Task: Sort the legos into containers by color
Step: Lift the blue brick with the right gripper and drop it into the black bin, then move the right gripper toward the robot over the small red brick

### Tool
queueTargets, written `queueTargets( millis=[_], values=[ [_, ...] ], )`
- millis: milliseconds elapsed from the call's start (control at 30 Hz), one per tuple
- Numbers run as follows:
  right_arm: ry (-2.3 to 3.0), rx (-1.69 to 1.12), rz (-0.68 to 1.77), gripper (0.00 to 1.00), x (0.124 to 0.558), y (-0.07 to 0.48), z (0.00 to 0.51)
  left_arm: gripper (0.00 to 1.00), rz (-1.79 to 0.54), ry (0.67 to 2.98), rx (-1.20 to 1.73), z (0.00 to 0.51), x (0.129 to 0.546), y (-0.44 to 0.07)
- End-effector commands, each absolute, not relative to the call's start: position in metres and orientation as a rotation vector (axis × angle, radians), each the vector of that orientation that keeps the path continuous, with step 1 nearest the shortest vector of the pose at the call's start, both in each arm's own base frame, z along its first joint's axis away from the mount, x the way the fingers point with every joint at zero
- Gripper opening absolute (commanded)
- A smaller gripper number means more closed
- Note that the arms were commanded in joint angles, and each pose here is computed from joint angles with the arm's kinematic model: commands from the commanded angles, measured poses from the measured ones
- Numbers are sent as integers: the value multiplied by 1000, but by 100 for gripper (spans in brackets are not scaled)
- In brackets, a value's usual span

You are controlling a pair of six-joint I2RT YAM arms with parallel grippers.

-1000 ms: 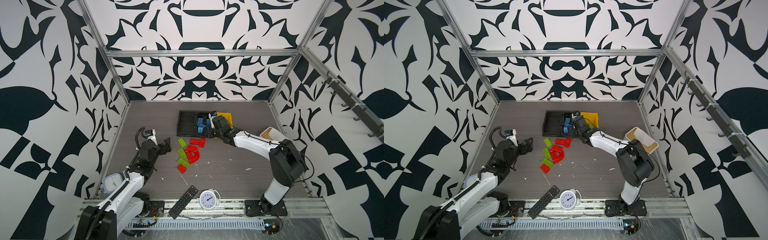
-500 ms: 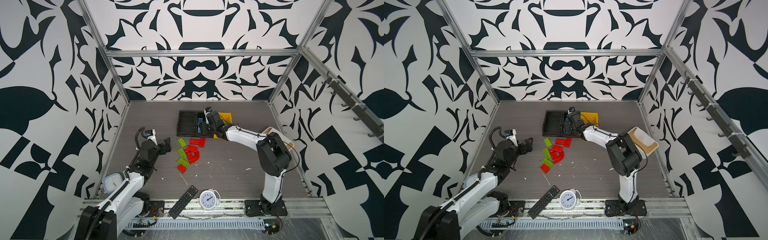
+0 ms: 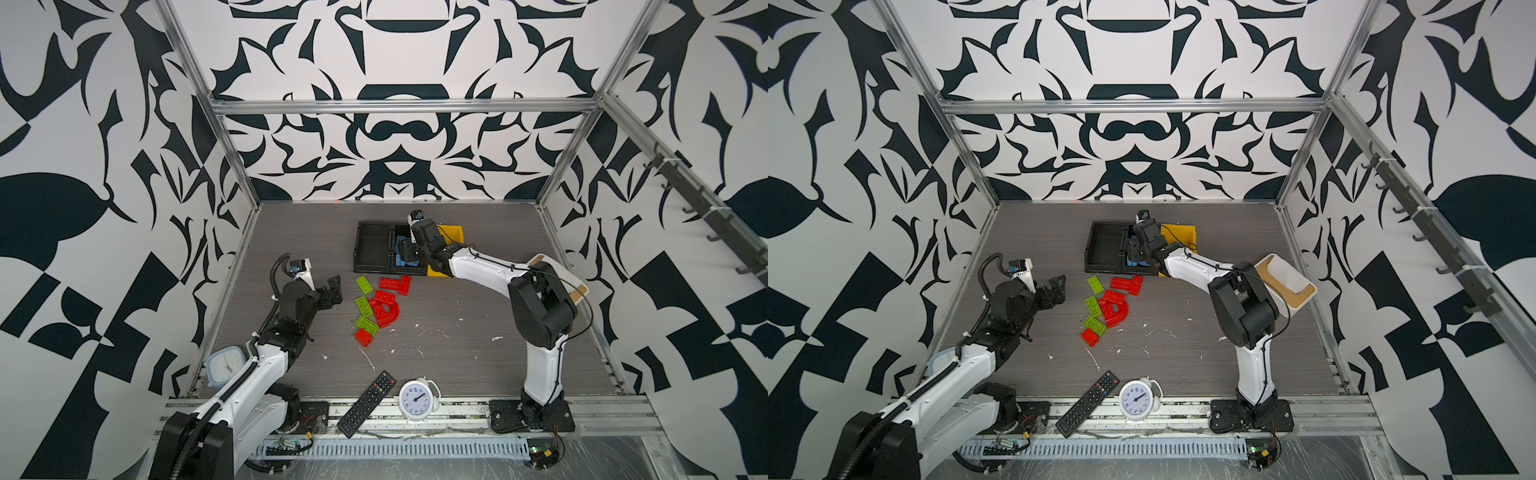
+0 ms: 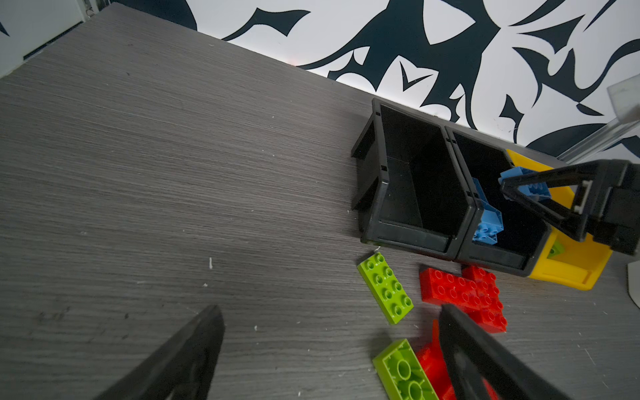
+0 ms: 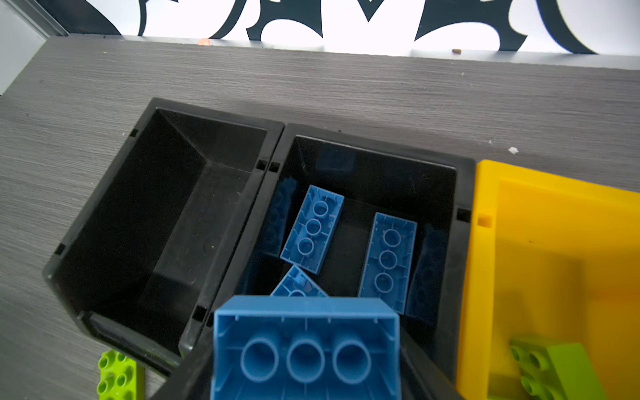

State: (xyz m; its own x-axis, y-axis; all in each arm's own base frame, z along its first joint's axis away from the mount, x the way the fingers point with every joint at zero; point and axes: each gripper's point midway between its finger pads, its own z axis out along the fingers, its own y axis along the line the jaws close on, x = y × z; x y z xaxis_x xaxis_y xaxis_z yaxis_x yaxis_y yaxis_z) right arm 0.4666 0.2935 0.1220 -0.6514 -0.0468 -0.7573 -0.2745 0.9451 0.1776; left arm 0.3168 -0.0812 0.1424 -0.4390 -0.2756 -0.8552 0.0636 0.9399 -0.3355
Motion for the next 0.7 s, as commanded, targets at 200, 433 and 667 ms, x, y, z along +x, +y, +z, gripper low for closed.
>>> queueTargets(
  millis=[200, 433, 667],
  values=[
    [2215, -202, 368, 83, 477, 298, 146, 99, -407, 1945, -163, 160, 322, -82],
    [2215, -291, 452, 80, 453, 308, 155, 99, -411, 1947, -162, 159, 322, -83],
    [2255, -644, 537, 68, 366, 348, 152, 99, -398, 1914, -186, 166, 320, -77]
  ],
)
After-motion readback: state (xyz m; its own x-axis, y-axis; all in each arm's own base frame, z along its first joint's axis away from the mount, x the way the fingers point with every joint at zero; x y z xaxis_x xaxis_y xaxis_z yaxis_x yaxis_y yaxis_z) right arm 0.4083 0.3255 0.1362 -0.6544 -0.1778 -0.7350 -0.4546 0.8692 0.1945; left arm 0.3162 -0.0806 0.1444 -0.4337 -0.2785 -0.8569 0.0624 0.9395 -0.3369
